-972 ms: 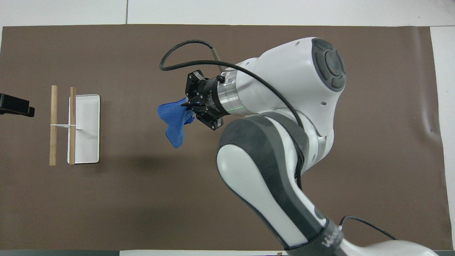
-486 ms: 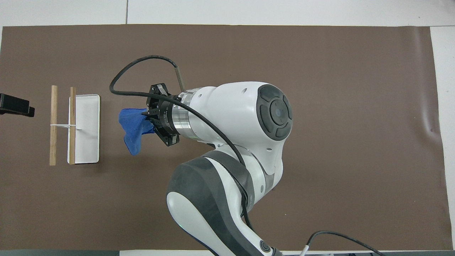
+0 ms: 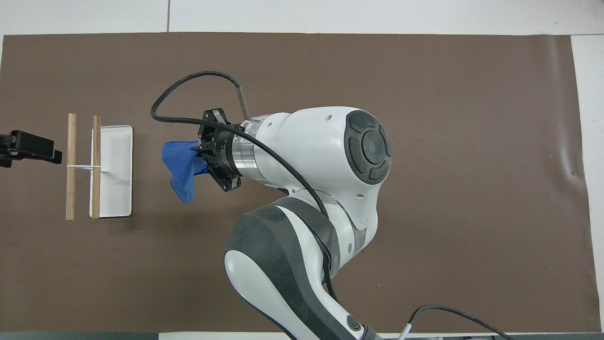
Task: Right arm passes towel to left arm to hang
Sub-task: 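Hold the towel with the right gripper while the left gripper reaches it, then grasp the towel with the left gripper while the right gripper releases it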
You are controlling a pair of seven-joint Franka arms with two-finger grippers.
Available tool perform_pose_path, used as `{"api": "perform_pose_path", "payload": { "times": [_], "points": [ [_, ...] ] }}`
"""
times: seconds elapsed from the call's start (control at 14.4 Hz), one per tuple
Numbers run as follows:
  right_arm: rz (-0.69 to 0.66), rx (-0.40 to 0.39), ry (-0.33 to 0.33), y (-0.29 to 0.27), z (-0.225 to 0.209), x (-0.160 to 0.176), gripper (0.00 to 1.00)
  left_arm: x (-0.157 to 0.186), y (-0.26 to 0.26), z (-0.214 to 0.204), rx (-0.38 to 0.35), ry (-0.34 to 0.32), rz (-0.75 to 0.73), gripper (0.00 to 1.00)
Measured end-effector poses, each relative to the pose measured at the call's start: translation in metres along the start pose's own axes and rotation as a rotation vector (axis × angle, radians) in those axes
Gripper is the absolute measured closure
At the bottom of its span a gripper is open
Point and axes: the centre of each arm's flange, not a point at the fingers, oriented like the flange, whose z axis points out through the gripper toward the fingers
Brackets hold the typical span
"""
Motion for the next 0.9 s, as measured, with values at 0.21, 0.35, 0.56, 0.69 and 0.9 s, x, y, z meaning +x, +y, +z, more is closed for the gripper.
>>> {"api": "perform_pose_path", "payload": {
  "times": [0.21,0.35,0.56,0.69,0.9],
  "points": [
    [0.001,-0.003,0.001,0.001,0.001,0.001,0.96,0.005,0.042,0.026,-0.149,0.011,-0.204,0.00],
    [0.002,-0.004,0.002,0.001,0.002,0.001,0.96,0.008,0.071,0.048,-0.260,0.001,-0.347,0.00],
    [0.002,-0.006,0.002,0.002,0.002,0.002,0.96,0.009,0.087,0.072,-0.414,-0.040,-0.499,0.00],
    [0.003,-0.006,0.003,0.002,0.003,0.002,0.96,0.009,0.090,0.087,-0.470,-0.067,-0.551,0.00],
    [0.004,-0.009,0.005,0.003,0.004,0.003,0.96,0.010,0.089,0.105,-0.558,-0.085,-0.624,0.00]
  ]
}}
